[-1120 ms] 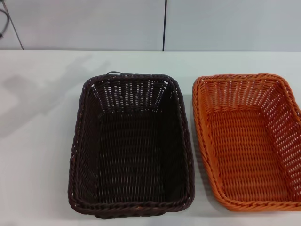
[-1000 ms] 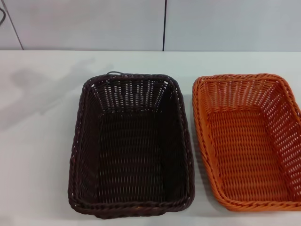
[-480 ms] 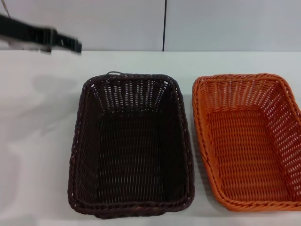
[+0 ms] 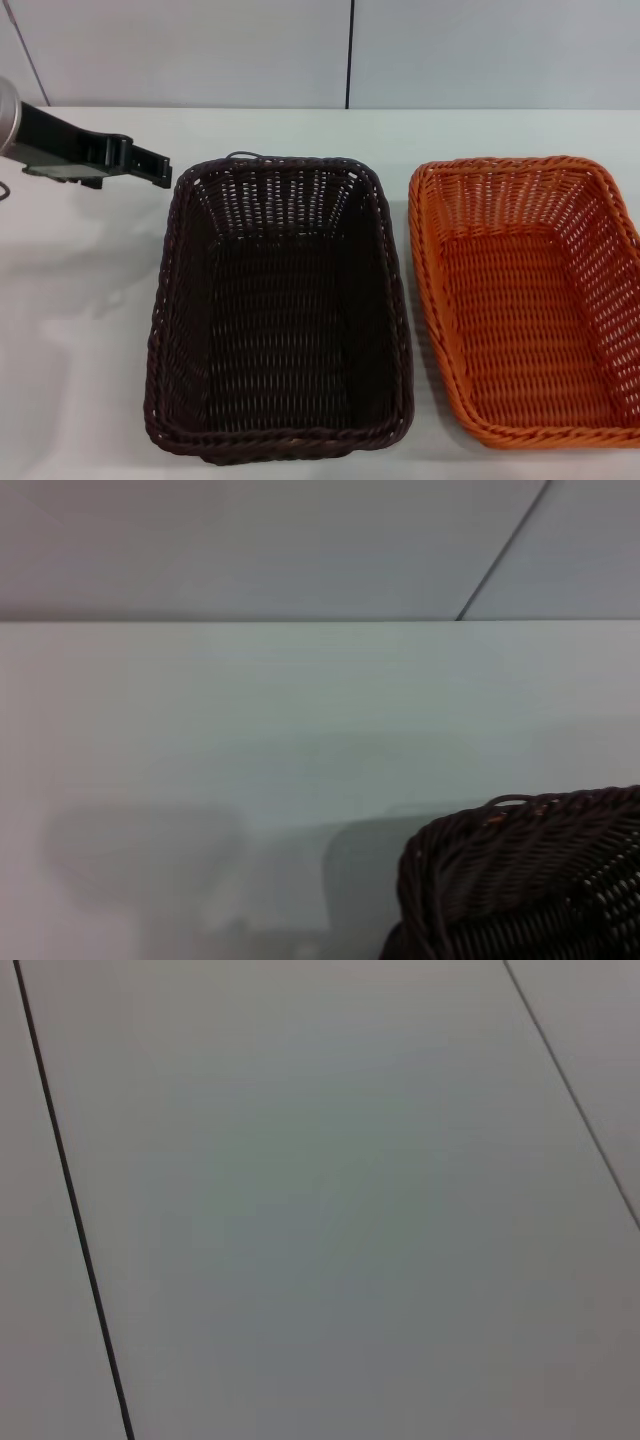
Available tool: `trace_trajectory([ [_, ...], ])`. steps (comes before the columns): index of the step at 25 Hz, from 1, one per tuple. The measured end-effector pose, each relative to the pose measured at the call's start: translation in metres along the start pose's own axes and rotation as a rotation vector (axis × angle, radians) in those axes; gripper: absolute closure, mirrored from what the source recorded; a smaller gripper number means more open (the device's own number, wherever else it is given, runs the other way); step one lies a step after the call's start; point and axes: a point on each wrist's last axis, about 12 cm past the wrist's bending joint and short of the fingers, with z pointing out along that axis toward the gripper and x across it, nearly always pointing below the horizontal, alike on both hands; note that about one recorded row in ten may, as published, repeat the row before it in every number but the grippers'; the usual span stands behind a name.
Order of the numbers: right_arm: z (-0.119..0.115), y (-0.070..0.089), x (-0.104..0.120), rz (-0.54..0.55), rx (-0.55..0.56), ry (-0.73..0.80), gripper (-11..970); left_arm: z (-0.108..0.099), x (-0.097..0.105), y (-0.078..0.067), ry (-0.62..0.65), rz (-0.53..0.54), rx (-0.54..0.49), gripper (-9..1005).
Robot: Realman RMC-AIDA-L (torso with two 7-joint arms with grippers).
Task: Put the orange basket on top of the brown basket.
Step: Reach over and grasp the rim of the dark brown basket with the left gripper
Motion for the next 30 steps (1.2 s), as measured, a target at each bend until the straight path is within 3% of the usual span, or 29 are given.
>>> trace_trajectory([
  [10,0.012,-0.003,-0.001,-0.011,0.024,0.043,409,0.029,0.011,0.003,0.045,-0.061,0.019,135],
  [24,0.01,-0.007,0.001,-0.017,0.039,0.066,410,0.06,0.022,0.0,0.109,-0.066,0.057,135],
  [30,0.01,-0.008,0.001,-0.016,0.042,0.067,410,0.072,0.027,-0.004,0.15,-0.047,0.061,194],
])
